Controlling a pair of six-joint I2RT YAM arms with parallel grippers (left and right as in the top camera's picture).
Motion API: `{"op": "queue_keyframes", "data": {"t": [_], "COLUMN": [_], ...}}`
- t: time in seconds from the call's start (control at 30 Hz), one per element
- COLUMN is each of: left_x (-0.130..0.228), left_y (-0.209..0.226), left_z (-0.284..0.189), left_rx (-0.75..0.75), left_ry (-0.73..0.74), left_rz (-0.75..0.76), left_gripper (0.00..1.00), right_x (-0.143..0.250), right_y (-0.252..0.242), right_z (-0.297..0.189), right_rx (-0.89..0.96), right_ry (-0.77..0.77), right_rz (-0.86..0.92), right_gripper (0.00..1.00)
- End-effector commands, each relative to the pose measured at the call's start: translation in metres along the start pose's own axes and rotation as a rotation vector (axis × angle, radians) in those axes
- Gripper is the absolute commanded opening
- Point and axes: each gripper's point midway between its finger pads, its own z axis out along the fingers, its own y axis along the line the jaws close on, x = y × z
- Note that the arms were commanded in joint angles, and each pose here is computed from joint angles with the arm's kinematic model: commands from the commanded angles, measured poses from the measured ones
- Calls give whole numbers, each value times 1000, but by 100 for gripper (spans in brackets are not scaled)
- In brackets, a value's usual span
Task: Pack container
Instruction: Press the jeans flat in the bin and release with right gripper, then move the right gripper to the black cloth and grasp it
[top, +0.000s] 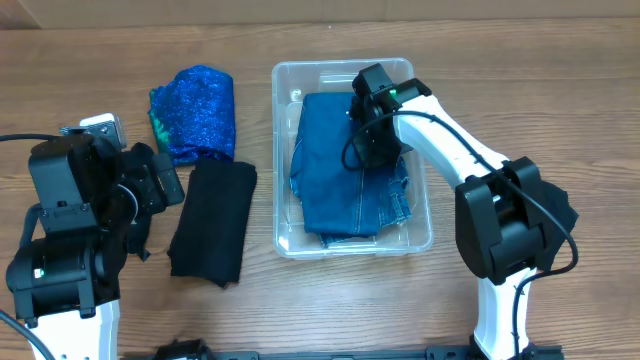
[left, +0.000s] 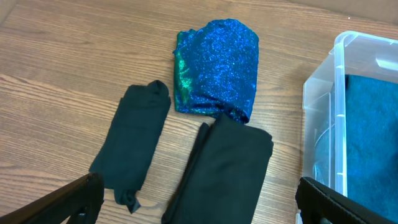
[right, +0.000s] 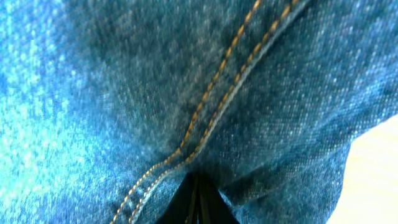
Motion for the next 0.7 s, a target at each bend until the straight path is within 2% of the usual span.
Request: {"op": "queue_keyframes", "data": {"t": [0.0,0.13,0.2,0.27,0.3,0.33,0.37,0.5,0.6,0.67], "left_x": [-8,-8,-8,-8,-8,-8,-8,-8,-8,-8], "left_y": [1,1,1,1,1,1,1,1,1,1], "left_z": [-6,-6,-6,-6,-6,-6,-6,-6,-6,-6], "left_rx": [-6,-6,-6,-6,-6,-6,-6,-6,-6,-6], "left_ry": [-26,-26,-26,-26,-26,-26,-26,-26,-26,-27], "left_rz": [15,15,15,15,15,15,15,15,15,15], "left_gripper": [100,100,100,100,100,100,100,100,100,100], "right_x": [-3,-32,-45,-53,-52,-48,-42,11,54,83], "right_y": [-4,-11,-17,-31,-40,-52,-66,-135,-172,-191], "right_z": [-19,-93,-142,-199,-222,-245,-263,-308,-315,-320], "right_rx": [25,62,61,46,39,34,33,-7,-63,-88], "right_ry": [11,-150,-272,-418,-477,-532,-576,-635,-604,-587], "right_rz": [45,108,166,255,302,357,417,645,781,869], "right_gripper": [4,4,12,31,47,57,70,92,99,100]}}
